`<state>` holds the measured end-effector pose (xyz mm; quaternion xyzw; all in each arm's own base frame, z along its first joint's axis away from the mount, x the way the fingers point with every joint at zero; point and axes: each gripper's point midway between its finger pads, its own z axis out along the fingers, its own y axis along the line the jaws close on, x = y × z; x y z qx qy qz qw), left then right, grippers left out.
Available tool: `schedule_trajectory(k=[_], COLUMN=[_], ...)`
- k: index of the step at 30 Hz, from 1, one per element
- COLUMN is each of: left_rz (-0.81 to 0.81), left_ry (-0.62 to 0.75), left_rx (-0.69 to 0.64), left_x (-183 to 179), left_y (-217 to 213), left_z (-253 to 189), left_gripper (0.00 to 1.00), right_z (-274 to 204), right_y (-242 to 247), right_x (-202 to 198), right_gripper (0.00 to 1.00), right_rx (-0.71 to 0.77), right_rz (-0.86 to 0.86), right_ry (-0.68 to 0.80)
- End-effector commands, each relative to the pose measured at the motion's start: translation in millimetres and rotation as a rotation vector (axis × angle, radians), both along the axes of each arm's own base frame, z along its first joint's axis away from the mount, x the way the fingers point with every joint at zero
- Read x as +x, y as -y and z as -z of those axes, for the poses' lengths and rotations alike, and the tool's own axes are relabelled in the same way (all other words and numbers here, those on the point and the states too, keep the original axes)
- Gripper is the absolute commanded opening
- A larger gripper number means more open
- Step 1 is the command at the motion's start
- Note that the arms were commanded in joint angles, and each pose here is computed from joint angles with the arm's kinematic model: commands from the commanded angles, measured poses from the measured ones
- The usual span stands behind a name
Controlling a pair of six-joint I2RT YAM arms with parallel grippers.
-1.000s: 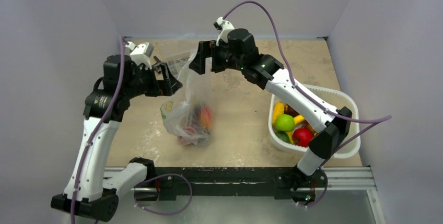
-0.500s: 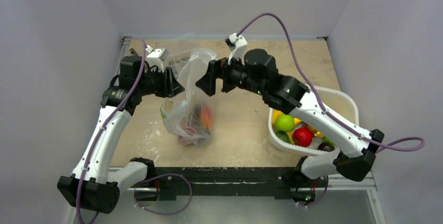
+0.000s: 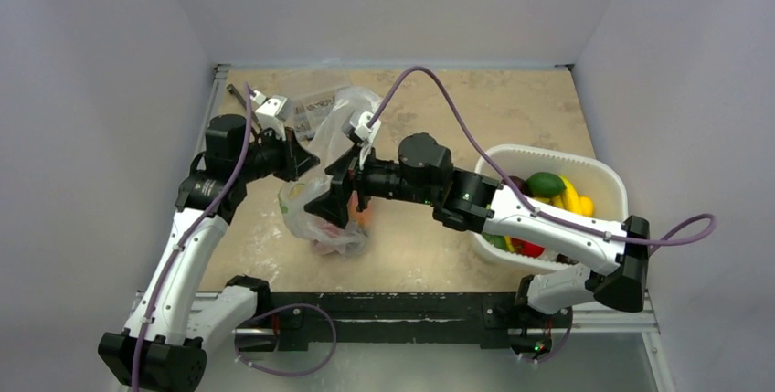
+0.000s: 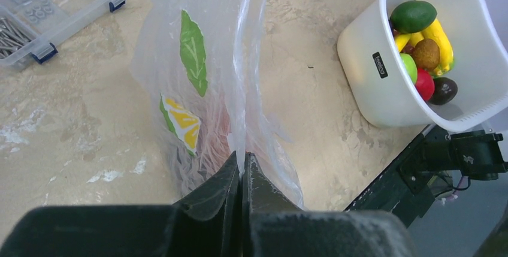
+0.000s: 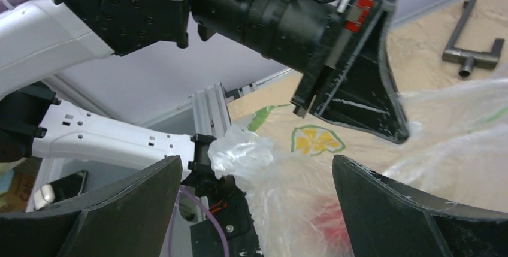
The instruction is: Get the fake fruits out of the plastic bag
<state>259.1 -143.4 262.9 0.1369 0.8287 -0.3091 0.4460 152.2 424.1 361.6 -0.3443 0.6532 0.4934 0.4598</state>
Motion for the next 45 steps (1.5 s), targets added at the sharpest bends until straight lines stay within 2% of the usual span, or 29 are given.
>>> schedule_trajectory(k=[1, 3, 5, 6, 9, 10, 14, 18, 21, 24, 26, 29, 32, 34, 38, 42, 45], left_rz=[-0.023, -0.042, -0.102, -0.148, -0.293, -0.344, -0.547, -0.604, -0.571, -0.486, -0.402, -0.306, -0.190, -0.118, -0.130, -0.141, -0.140], left_ry=[0.088, 0.073, 0.047, 0.039, 0.024, 0.025, 0.057, 0.073, 0.068, 0.036, 0.028, 0.034, 0.023, 0.022, 0.008, 0.038, 0.045], left_rx=[-0.022, -0.023, -0.006, 0.009, 0.065, 0.086, 0.148, 0.158, 0.144, 0.085, 0.033, -0.021, -0.036, -0.036, -0.006, -0.017, -0.016], left_x=[8.0, 10.3, 16.2, 20.6, 30.2, 31.8, 34.2, 33.4, 38.3, 41.3, 41.4, 43.0, 41.7, 39.5, 37.6, 33.1, 30.2], left_y=[-1.1, -2.5, -9.9, -16.1, -39.0, -47.9, -83.9, -94.1, -87.1, -67.2, -49.6, -30.7, -13.8, -5.0, -9.4, -11.0, -11.5], left_z=[-14.7, -13.0, -7.8, -5.8, -0.6, 0.3, 0.6, -2.2, -2.0, -10.7, -23.0, -38.5, -36.3, -24.9, -10.6, -13.1, -14.8], left_gripper=[0.00, 0.00, 0.00, 0.00, 0.00, 0.00, 0.00, 0.00, 0.00, 0.00, 0.00, 0.00, 0.00, 0.00, 0.00, 0.00, 0.00], right_z=[-19.4, -16.4, -20.6, -23.1, -16.9, -10.0, 38.1, 113.3, 158.8, 166.7, 165.9, 167.8, 166.4, 155.6, 114.8, 74.3, 54.2], right_y=[-18.8, -31.0, -42.8, -47.8, -59.6, -61.7, -65.0, -72.5, -82.5, -86.9, -84.1, -79.4, -72.9, -66.2, -49.5, -27.6, -15.8], right_x=[0.3, -2.9, -15.8, -24.6, -48.0, -51.1, -70.0, -78.0, -90.3, -101.4, -96.4, -88.8, -83.8, -94.4, -114.4, -112.4, -98.2], right_gripper=[0.99, 0.96, 0.79, 0.66, 0.05, 0.00, 0.00, 0.00, 0.00, 0.00, 0.02, 0.20, 0.37, 0.57, 0.82, 0.95, 0.98], right_rx=[0.056, 0.035, 0.031, 0.031, -0.002, -0.030, -0.218, -0.424, -0.459, -0.397, -0.385, -0.351, -0.311, -0.278, -0.188, -0.108, -0.051], right_rz=[-0.003, -0.012, -0.033, -0.045, -0.009, 0.030, 0.211, 0.264, 0.177, 0.085, 0.096, 0.054, -0.004, -0.067, -0.133, -0.084, -0.015], right_ry=[0.149, 0.164, 0.176, 0.190, 0.258, 0.284, 0.463, 0.655, 0.577, 0.483, 0.448, 0.359, 0.246, 0.198, 0.100, 0.016, -0.058])
